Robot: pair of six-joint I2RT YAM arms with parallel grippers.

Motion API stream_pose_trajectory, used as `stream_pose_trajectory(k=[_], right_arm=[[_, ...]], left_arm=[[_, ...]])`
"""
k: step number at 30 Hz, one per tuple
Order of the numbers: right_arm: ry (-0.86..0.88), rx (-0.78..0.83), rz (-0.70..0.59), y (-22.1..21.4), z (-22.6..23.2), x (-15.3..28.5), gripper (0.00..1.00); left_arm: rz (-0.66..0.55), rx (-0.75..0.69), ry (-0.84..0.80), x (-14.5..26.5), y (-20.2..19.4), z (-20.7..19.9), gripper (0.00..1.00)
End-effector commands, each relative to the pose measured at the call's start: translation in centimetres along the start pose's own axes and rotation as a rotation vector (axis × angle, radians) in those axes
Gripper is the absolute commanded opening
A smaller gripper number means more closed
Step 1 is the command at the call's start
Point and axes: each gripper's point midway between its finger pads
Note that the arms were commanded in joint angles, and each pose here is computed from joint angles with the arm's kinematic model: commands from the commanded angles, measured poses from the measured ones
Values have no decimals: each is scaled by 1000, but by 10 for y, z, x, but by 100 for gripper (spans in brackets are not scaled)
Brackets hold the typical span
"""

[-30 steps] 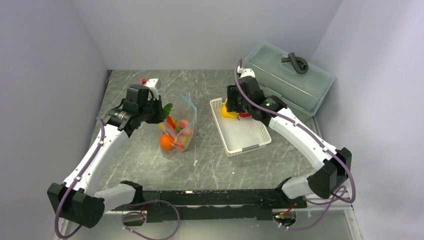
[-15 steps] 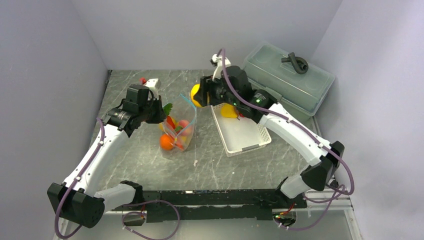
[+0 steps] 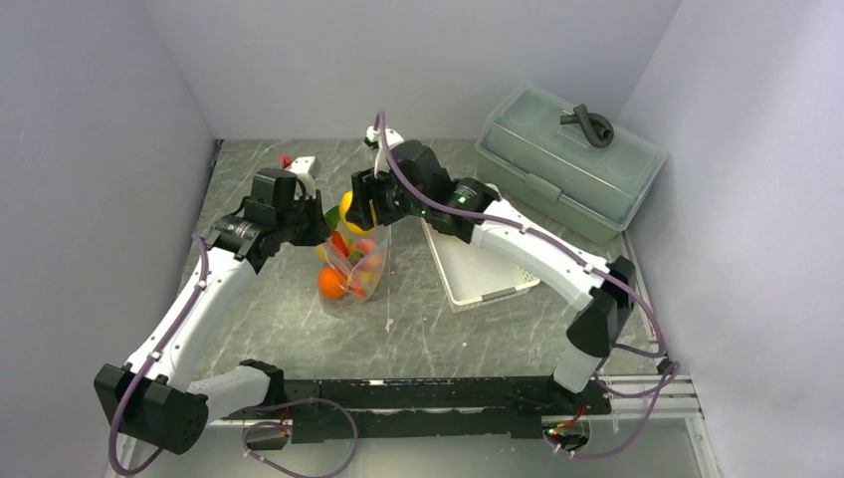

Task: Place the food in the zip-top bag and seal the zipper
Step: Place the fake fruit in the zipper food storage bag.

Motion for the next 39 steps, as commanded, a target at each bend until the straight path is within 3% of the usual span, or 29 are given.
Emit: stream_pose_trajectory(k=[1, 31, 36, 39], right_arm=[[34, -9, 21, -2, 11, -15, 30], [83, -79, 434, -143, 19, -82, 31], [54, -80, 466, -151, 14, -84, 38], [45, -73, 448, -144, 13, -80, 51]], left_arm=[[-37, -19, -42, 7, 6, -8, 0], [-40, -20, -42, 8, 6, -8, 0], [-41, -20, -42, 8, 7, -8, 0], [-40, -21, -42, 8, 7, -8, 0]])
Point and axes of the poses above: each gripper's point midway between its finger pads, its own x axis back along the fingers, its own z axis along the line the jaws close on, y = z × x, and after that the axes turned 9 degrees about x, right-handed
